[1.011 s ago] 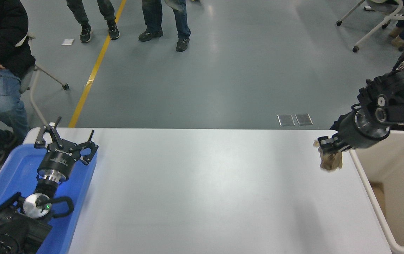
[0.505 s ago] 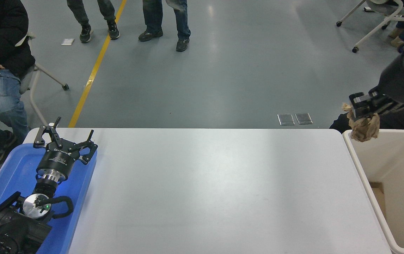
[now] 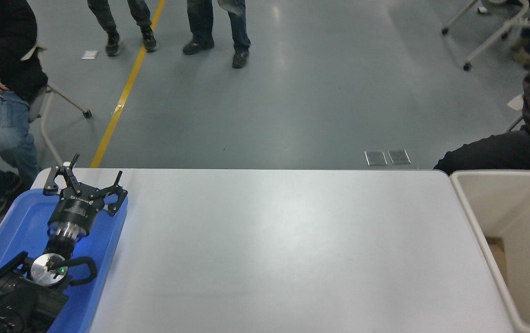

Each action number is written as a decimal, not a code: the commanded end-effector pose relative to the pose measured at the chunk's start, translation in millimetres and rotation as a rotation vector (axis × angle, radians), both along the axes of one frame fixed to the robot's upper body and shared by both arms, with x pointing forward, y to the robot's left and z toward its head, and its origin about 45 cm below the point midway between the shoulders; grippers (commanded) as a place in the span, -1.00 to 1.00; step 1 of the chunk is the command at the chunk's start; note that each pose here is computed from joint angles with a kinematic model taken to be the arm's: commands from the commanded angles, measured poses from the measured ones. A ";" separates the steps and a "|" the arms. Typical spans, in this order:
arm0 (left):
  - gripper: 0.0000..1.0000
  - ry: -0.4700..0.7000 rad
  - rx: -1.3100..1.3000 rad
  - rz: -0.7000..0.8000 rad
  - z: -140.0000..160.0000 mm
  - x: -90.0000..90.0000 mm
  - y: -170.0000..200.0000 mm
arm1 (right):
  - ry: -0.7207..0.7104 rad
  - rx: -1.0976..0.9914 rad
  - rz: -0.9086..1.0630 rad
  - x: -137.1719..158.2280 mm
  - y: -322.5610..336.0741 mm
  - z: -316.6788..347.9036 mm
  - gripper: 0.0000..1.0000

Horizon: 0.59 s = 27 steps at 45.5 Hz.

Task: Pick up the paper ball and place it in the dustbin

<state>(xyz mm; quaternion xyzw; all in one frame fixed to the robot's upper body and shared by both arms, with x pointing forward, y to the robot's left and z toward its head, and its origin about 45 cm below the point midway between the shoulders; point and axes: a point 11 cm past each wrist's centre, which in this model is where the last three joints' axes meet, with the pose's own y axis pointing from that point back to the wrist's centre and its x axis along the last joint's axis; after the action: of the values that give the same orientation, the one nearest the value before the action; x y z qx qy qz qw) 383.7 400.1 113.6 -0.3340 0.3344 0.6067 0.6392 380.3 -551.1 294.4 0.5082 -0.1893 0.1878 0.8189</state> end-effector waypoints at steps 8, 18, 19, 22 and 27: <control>0.99 0.000 0.000 -0.001 0.0 0.1 -0.3 | -0.090 0.048 -0.123 -70.3 -46.4 -159.9 -1.00; 0.99 0.000 -0.001 0.000 0.1 0.2 -0.2 | -0.096 0.108 -0.126 -82.9 -17.6 -211.7 -1.00; 0.99 0.000 -0.001 0.000 0.1 0.2 -0.2 | -0.095 0.112 -0.121 -82.4 -14.8 -213.8 -1.00; 0.99 0.000 -0.001 0.000 0.1 0.2 -0.2 | -0.092 0.118 -0.112 -81.4 -8.4 -219.1 -1.00; 0.99 -0.002 -0.001 0.000 0.7 0.7 -0.3 | -0.102 0.106 -0.105 -79.3 -9.2 -217.9 -1.00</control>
<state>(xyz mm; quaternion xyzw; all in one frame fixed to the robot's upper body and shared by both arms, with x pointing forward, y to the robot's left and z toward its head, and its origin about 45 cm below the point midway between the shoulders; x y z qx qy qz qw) 383.8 399.8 113.6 -0.3342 0.3345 0.6065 0.6392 315.8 -567.3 102.7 0.5285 -0.2578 0.1630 0.7922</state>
